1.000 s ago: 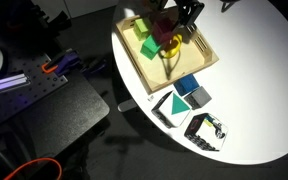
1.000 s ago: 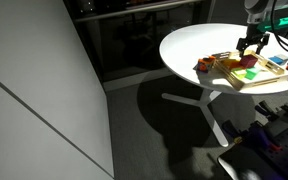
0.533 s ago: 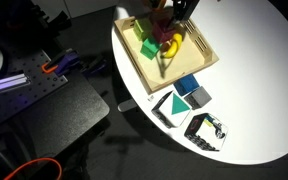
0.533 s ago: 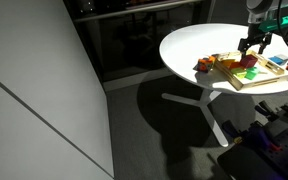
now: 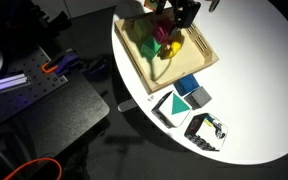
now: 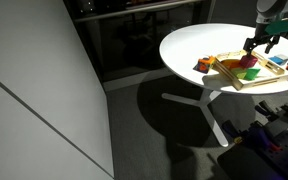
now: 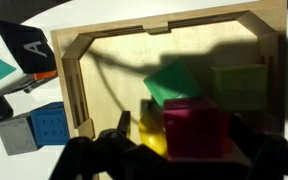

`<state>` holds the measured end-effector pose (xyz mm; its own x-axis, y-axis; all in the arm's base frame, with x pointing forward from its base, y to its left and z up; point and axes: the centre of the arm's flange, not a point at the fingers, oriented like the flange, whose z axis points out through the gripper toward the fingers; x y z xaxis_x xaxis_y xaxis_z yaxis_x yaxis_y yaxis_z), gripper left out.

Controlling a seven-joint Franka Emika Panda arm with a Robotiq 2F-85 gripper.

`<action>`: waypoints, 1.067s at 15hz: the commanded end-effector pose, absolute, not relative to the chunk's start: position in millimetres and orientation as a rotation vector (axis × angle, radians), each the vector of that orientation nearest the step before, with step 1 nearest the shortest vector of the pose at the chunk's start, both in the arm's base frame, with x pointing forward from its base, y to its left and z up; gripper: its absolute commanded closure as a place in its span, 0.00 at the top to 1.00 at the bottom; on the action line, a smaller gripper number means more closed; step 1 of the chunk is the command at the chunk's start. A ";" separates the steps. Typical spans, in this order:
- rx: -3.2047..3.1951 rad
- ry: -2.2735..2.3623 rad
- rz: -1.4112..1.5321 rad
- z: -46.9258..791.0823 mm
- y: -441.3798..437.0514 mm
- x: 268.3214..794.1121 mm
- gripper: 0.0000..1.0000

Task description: Pick up the pink block and put it on top of both the green and orange blocks, pick up the block with the number six on it and put it on the pink block

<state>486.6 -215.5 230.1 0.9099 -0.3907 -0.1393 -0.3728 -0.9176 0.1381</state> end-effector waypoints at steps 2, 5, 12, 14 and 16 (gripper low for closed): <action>2.942 -0.734 -0.192 228.2 -244.1 459.8 1.00; 2.931 -0.800 -0.205 223.4 -261.9 442.3 1.00; 2.915 -0.985 -0.186 218.1 -300.5 402.5 1.00; 2.907 -1.023 -0.171 217.2 -306.6 397.9 1.00; 2.901 -1.040 -0.163 217.1 -307.7 396.7 1.00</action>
